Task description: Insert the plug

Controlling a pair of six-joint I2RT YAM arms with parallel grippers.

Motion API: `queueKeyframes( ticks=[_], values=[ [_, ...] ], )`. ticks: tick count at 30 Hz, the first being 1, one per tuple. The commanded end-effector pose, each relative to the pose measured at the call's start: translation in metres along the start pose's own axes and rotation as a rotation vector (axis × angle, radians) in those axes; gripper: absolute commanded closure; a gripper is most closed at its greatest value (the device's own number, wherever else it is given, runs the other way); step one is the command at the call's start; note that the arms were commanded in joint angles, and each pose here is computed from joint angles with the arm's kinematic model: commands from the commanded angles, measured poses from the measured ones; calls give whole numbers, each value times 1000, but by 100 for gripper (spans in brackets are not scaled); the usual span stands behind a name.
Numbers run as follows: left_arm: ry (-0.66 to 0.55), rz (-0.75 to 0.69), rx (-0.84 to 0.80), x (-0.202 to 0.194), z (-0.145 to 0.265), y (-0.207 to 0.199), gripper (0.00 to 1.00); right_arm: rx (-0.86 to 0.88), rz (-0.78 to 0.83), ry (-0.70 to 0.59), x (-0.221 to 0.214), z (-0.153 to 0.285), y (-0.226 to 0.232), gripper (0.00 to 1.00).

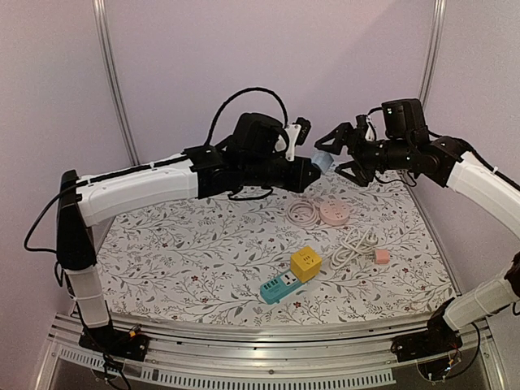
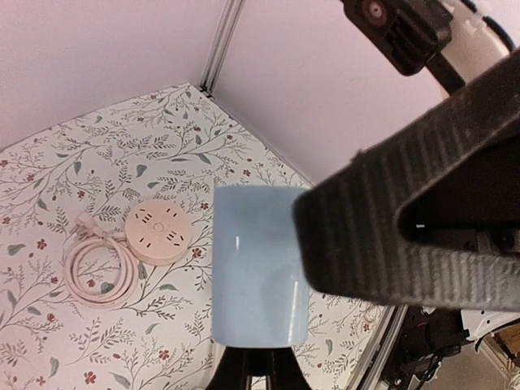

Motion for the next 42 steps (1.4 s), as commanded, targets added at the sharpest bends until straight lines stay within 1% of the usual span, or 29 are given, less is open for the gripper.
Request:
queueKeyframes(
  ticks=[1,6,7,8,9,11,14,17,19,23,29,32,42],
  values=[
    [-23,-57,-43,9,28,-7,100,24,43,3,-4,14,7,2],
    [0,-79,-77,11,52,-11,100,76,184,-39,0,30,18,1],
    [27,-80,-104,9,55,-12,100,106,233,-49,-2,34,21,1],
    [58,-82,-181,9,63,-17,100,137,269,-55,-3,38,23,1],
    [85,-76,-223,9,67,-17,100,174,330,-68,-3,47,27,1],
    [129,-49,-286,6,76,-15,100,231,393,-65,-2,59,33,1],
    [183,8,-392,2,91,-12,100,325,462,-26,-2,71,40,1],
    [178,40,-516,3,109,-18,100,436,516,53,-8,76,49,1],
    [181,51,-569,4,120,-21,100,505,548,106,-13,77,54,1],
    [217,61,-638,3,130,-26,100,618,561,211,-22,77,60,2],
    [289,93,-731,2,130,-34,100,673,545,313,-32,71,56,4],
    [314,108,-740,-1,125,-34,100,681,537,341,-35,67,57,6],
    [341,131,-748,-10,114,-32,100,693,513,409,-52,55,66,11]
  ],
)
Point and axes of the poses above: each gripper's point midway between its finger pads, its own z axis back along the fingers, its own y axis along the line the jaws close on, x = y × z, the point moved 7 cm from there along z, back along the fingers, and after that the axes turned 6 degrees about z, right-handed, at the moved point
